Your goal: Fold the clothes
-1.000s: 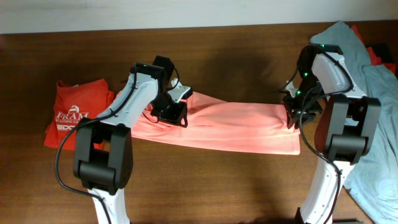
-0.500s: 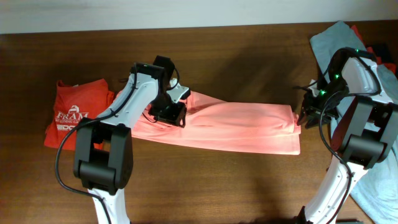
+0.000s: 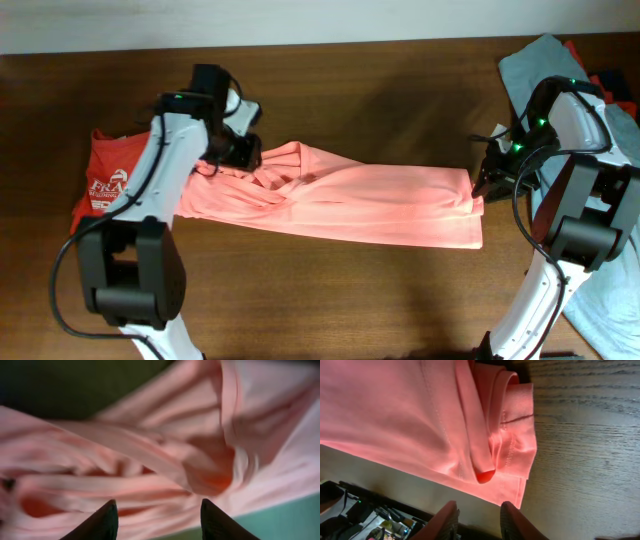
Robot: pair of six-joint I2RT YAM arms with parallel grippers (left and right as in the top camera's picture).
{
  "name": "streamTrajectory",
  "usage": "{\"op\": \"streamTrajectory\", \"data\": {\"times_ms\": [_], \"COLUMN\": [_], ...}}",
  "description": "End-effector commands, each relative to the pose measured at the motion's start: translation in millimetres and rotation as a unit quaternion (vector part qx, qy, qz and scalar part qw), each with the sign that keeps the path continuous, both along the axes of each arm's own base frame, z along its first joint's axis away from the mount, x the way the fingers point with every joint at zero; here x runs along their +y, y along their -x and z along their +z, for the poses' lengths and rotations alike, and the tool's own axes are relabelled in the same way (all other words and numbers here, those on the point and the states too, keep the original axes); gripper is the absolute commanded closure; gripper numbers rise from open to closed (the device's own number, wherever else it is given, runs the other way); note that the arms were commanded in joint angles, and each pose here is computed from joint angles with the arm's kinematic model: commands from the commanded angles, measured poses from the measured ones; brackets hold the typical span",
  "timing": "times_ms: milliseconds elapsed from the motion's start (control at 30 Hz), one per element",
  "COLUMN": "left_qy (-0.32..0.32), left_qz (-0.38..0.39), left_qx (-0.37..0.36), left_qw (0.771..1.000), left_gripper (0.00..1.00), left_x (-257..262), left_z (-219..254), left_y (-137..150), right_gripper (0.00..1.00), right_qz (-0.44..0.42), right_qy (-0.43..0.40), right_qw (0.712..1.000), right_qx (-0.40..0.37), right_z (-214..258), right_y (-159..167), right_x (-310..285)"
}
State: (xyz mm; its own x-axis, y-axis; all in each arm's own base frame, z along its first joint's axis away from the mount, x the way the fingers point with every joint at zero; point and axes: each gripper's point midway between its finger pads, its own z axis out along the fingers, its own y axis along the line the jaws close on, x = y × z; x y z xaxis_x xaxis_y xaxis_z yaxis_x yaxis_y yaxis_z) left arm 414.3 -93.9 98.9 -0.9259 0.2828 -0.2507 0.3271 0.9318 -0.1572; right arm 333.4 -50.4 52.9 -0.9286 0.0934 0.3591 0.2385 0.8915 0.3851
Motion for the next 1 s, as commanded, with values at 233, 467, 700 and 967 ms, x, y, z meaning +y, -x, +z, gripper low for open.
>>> {"op": "streamTrajectory", "data": {"times_ms": [233, 467, 700, 967], "left_qy": [-0.004, -0.007, -0.007, -0.007], "left_qz": [0.003, 0.002, 0.002, 0.002], "left_qx": [0.013, 0.034, 0.035, 0.035], "left_qw": [1.000, 0.999, 0.999, 0.999], "left_gripper": [0.47, 0.46, 0.47, 0.47], "left_x": [-0.4, 0.9, 0.9, 1.1], "left_z": [0.4, -1.4, -1.5, -1.5], "left_y": [4.9, 15.2, 15.5, 15.3], "right_gripper": [0.42, 0.33, 0.33, 0.41], "right_qz": [-0.002, -0.002, -0.006, -0.028], "right_qy": [-0.022, -0.023, -0.017, -0.069], "right_qw": [1.000, 1.000, 1.000, 0.997], "right_qx": [-0.009, -0.013, -0.026, -0.037], "right_z": [10.8, -4.8, -37.1, -57.2], "right_y": [2.0, 3.9, 6.1, 12.5], "right_x": [7.2, 9.0, 9.8, 32.9]}}
